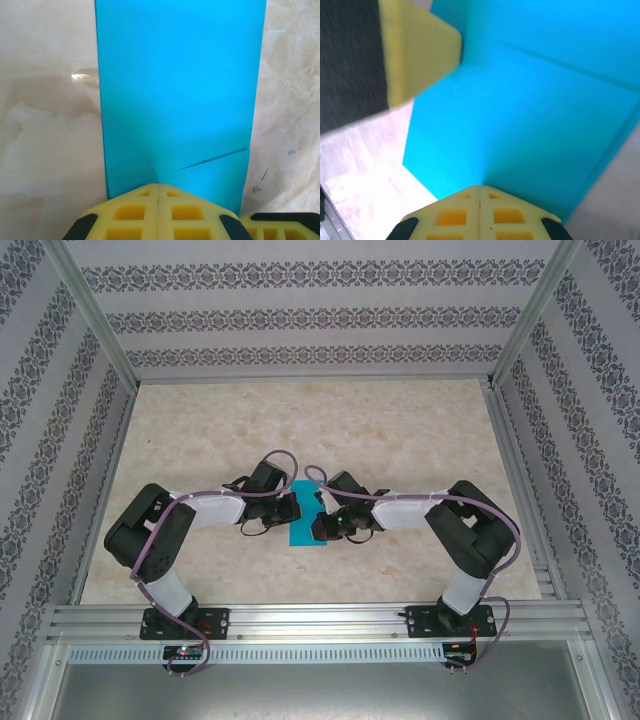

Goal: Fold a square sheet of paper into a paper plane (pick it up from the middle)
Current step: Fold the triangle a second time at the center of the table, then turn over the paper at the center of the table.

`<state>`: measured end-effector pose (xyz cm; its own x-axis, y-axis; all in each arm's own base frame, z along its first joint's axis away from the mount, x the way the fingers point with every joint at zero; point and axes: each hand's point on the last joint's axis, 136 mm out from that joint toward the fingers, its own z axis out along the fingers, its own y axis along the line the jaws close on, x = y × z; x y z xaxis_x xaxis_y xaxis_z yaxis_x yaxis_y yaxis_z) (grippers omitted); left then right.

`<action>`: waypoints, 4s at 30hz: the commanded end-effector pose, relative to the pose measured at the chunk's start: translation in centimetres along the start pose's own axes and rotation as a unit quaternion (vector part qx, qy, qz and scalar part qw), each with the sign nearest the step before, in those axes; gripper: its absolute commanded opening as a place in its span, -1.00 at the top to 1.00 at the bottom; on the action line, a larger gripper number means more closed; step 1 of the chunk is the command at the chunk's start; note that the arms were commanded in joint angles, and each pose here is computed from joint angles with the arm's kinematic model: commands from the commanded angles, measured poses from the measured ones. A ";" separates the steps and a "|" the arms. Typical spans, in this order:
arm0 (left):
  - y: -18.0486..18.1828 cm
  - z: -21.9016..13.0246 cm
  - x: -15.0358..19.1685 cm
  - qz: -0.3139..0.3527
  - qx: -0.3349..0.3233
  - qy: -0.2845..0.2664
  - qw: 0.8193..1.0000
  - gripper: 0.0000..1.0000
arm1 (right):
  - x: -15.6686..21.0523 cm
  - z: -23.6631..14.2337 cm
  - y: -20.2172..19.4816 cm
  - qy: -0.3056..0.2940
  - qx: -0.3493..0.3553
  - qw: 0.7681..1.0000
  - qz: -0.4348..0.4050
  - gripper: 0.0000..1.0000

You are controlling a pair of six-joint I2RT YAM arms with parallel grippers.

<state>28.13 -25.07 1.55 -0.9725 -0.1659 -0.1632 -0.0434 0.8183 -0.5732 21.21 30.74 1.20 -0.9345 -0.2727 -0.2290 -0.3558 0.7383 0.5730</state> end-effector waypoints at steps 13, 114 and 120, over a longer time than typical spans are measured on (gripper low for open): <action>3.3 1.2 1.6 -0.014 -0.062 0.029 0.998 0.99 | 1.6 -4.2 0.0 -0.009 -0.007 0.999 0.040 1.00; -1.7 -15.9 -7.5 0.271 -0.542 -0.130 0.784 0.96 | -2.7 -23.1 -11.5 -0.336 0.225 0.890 0.212 -0.97; -0.9 -10.6 -8.4 0.303 -0.600 -0.109 0.732 0.96 | -0.9 -23.0 -13.1 -0.314 0.246 0.885 0.241 -0.96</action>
<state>33.25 -18.97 11.24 -0.8639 0.3926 -0.3154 0.1066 0.7547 0.6473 27.45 8.31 13.29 -0.7166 0.4091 -0.5650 0.2201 0.9012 0.3734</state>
